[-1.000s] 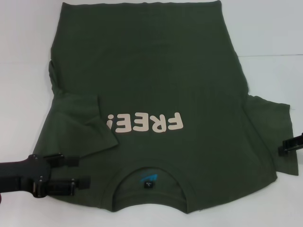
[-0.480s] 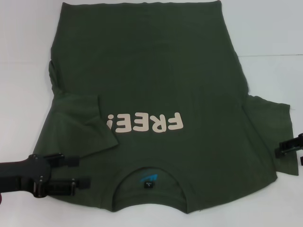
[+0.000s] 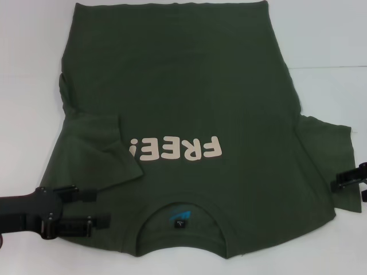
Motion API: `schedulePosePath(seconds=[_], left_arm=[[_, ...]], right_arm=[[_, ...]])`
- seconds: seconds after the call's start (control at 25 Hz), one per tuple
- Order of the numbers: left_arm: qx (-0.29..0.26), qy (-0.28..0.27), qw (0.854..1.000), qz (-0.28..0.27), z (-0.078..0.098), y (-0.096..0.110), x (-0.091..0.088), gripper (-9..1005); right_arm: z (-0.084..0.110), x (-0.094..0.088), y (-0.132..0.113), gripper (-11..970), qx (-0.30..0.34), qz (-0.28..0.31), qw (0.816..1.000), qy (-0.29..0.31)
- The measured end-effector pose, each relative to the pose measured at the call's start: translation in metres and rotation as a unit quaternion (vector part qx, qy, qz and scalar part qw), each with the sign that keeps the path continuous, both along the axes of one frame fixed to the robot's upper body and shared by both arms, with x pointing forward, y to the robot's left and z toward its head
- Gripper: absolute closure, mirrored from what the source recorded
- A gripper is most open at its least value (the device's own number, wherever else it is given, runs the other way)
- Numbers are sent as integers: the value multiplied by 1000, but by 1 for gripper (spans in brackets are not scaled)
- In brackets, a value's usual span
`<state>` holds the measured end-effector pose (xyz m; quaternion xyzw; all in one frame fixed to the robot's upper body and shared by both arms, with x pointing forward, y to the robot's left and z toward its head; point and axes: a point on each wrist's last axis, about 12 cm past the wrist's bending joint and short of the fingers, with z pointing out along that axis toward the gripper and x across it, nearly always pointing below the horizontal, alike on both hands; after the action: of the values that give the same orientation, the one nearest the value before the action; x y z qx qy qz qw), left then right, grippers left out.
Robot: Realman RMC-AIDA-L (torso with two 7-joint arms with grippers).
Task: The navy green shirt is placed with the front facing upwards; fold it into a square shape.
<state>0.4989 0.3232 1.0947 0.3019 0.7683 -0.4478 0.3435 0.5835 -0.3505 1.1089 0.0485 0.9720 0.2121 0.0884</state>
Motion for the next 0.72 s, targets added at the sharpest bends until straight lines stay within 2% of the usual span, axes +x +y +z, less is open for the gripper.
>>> schedulePosePath(seconds=[0.72], left_arm=[[-2, -2, 1000, -3, 1, -3, 2, 73]], right_arm=[[-2, 1, 4, 44, 8, 2, 1000, 0]])
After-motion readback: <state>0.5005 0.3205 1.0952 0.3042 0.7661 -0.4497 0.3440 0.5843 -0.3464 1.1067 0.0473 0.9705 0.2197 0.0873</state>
